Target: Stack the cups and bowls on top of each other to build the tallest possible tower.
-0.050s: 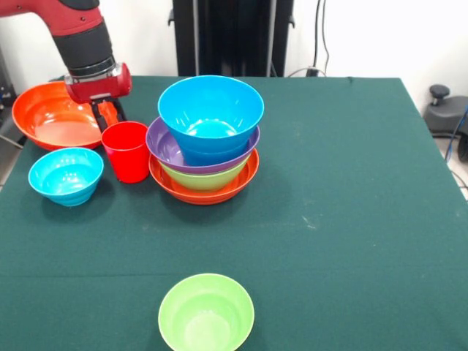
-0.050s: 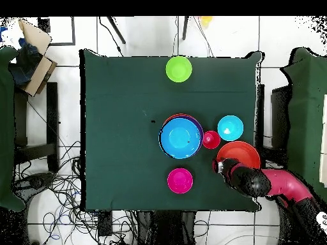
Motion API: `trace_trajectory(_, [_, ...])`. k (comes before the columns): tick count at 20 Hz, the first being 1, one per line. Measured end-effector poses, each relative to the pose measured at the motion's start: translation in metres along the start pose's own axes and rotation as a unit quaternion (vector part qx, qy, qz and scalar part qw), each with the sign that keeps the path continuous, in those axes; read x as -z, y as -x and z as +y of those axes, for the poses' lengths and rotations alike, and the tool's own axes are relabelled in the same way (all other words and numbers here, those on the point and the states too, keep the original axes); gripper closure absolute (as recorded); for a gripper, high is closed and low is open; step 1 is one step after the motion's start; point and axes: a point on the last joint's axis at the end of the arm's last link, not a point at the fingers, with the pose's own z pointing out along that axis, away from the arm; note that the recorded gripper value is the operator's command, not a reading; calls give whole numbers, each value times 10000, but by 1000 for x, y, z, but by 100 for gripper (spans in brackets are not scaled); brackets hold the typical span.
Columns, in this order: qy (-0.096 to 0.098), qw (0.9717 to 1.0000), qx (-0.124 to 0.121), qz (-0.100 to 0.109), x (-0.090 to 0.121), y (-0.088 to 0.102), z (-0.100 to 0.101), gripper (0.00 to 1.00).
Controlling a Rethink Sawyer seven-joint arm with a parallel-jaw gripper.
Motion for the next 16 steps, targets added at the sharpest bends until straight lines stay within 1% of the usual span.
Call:
trace_trajectory(6, [-7, 10000, 4, 0, 1, 0, 0, 100])
trace_trajectory(10, [-84, 9999, 76, 19, 9, -2, 0, 100])
trace_trajectory(11, [-156, 9998, 142, 43, 18, -5, 0, 100])
trace_trajectory(13, [-235, 9995, 216, 78, 28, -9, 1, 100])
trace_trajectory(14, [-310, 9991, 280, 110, 37, -14, 1, 100])
trace_trajectory(16, [-402, 9984, 355, 159, 49, -20, 2, 100])
